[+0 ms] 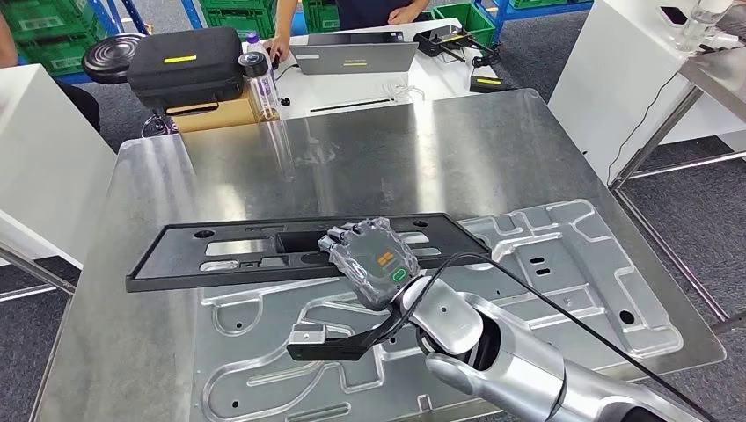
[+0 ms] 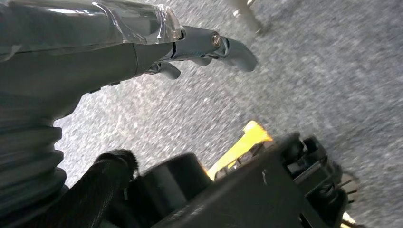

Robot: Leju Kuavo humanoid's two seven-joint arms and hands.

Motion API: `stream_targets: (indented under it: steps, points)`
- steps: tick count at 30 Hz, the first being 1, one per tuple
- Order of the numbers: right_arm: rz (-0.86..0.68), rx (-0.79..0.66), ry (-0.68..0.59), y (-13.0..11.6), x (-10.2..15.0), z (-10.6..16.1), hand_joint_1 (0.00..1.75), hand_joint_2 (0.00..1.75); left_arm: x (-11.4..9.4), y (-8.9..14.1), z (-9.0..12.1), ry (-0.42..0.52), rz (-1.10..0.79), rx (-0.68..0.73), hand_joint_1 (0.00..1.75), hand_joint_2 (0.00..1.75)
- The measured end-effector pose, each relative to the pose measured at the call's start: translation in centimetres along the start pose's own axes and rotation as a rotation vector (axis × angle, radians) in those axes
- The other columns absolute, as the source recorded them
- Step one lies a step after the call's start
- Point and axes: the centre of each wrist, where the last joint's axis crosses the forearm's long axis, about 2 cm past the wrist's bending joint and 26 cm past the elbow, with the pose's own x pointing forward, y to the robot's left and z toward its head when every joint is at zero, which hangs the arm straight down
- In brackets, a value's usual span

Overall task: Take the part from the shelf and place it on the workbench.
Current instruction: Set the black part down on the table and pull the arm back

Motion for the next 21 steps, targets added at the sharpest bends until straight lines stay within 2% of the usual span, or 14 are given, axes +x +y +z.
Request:
stream_targets:
  steps: [16,20,21]
  points:
    - [-0.003,0.008,0.004,0.25,-0.03,0.24,0.0,0.0,0.09,-0.05,-0.01,-0.019,0.025,-0.029,0.0,1.75]
    - [-0.003,0.009,0.008,0.27,-0.05,0.28,0.0,0.0,0.04,-0.06,0.0,-0.022,0.024,-0.032,0.0,0.0]
    - [-0.003,0.009,0.008,0.27,-0.05,0.29,0.0,0.0,-0.01,-0.08,0.0,-0.022,0.023,-0.033,0.0,0.0]
